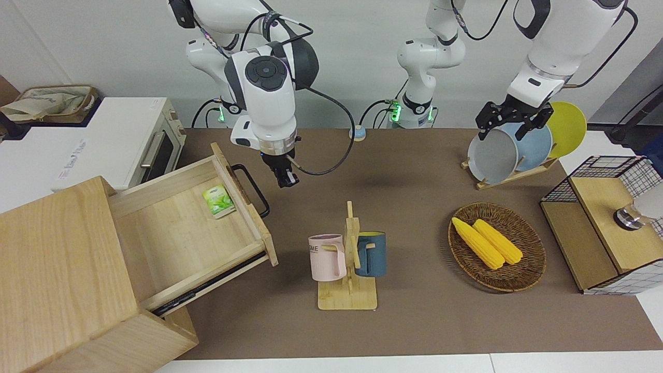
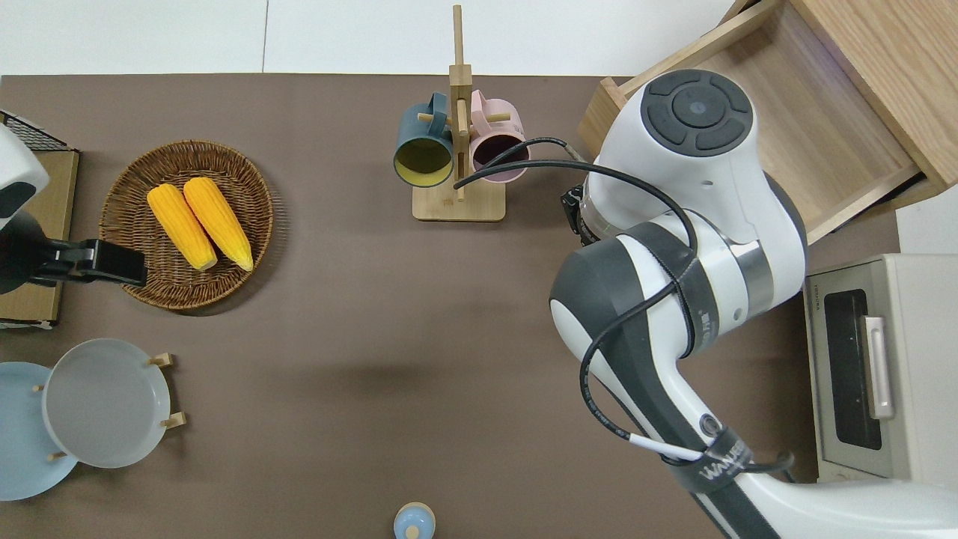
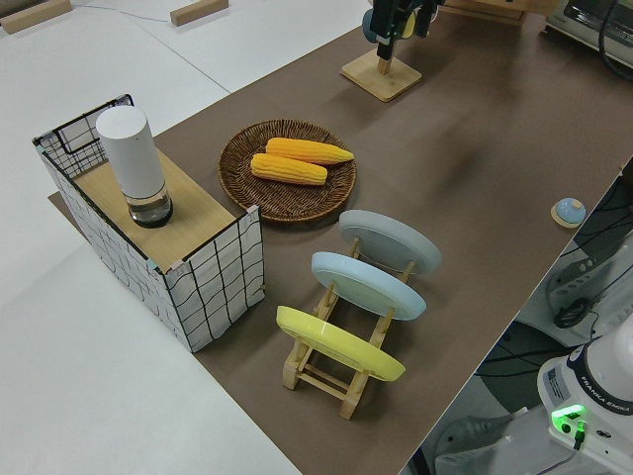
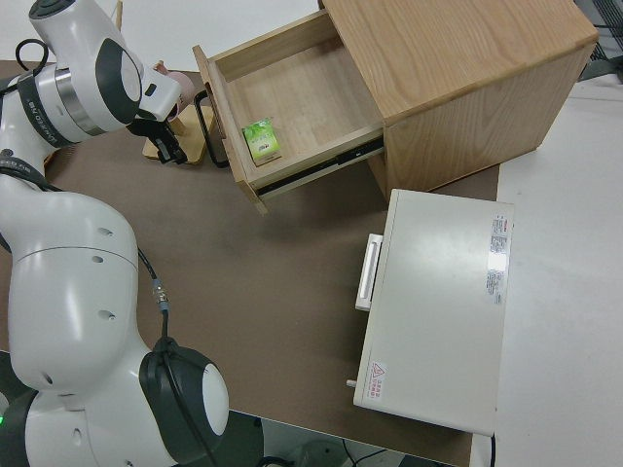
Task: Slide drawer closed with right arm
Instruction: 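Push the wooden drawer away from the robot with the right gripper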
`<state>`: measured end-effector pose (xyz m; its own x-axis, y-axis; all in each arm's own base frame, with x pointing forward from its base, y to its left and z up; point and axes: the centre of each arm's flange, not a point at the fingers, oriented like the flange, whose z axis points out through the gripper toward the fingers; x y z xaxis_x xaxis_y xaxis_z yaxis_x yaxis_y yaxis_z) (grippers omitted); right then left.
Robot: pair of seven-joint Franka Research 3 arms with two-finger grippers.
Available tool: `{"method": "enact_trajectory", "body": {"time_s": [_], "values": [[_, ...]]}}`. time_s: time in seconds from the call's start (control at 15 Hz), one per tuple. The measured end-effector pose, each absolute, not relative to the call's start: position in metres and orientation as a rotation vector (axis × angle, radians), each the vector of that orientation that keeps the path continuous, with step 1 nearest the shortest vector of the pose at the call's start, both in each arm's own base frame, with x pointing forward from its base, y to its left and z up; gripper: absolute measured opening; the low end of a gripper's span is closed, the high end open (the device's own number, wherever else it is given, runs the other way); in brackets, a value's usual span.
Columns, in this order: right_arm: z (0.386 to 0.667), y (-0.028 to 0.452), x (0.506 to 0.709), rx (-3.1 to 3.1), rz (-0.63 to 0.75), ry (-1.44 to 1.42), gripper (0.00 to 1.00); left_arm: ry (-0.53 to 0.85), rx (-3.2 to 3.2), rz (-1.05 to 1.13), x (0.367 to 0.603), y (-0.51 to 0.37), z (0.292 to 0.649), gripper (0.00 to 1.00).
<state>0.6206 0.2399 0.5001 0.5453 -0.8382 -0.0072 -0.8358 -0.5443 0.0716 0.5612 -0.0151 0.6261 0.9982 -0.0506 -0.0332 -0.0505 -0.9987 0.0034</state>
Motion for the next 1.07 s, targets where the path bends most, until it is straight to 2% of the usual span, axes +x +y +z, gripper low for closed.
{"method": "enact_trajectory", "body": {"time_s": [0.47,1.07], "values": [[0.478,0.22,0.635,2.648,-0.016,-1.461,0.01,-0.079,3.138,-0.052,0.561,-0.015,0.626,1.0],[0.486,0.176,0.661,2.693,0.082,-1.54,0.01,-0.079,3.138,-0.052,0.561,-0.015,0.626,1.0]]}}
